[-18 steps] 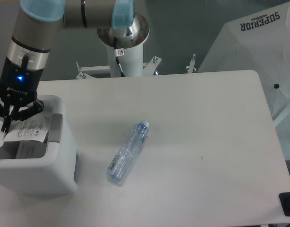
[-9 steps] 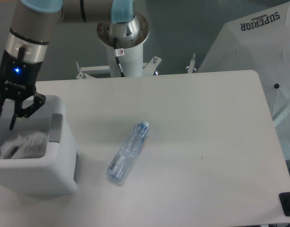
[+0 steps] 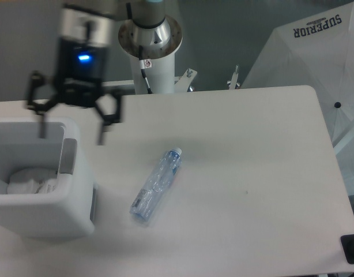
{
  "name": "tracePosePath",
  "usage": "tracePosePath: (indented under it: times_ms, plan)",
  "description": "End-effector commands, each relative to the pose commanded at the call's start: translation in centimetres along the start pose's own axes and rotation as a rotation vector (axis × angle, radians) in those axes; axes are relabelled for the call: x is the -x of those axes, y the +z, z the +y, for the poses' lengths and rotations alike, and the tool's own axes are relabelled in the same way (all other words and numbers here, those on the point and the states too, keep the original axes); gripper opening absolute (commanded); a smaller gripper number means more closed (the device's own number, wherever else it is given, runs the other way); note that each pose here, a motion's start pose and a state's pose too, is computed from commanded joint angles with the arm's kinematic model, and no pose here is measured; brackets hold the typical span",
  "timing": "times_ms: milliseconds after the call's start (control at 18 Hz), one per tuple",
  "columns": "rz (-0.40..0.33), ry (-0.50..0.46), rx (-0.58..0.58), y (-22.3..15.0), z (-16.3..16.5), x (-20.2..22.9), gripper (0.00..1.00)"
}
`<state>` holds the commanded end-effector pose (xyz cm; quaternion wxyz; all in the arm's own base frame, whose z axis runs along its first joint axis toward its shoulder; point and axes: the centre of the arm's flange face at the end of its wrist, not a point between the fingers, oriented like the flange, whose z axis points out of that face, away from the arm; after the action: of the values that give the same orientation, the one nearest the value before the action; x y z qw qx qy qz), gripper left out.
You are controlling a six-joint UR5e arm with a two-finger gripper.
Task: Place the trash in the trash can
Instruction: 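Move the open gripper up and over the clear water bottle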
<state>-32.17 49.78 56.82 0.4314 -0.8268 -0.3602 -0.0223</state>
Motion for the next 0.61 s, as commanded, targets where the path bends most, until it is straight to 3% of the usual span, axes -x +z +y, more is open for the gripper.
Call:
tracePosePath:
  times_ms: [167, 278, 500, 611]
  plan:
    - [-0.062, -0.064, 0.013, 1.6, -0.9, 5.6, 1.0]
    - [-0.086, -0.053, 0.044, 3.3, -0.5, 8.5, 1.0]
    - [-0.081, 0.187, 0.186, 7.9, 4.3, 11.6, 1.0]
    - [-0.112, 0.324, 0.271, 10.2, 7.0, 13.2, 1.0]
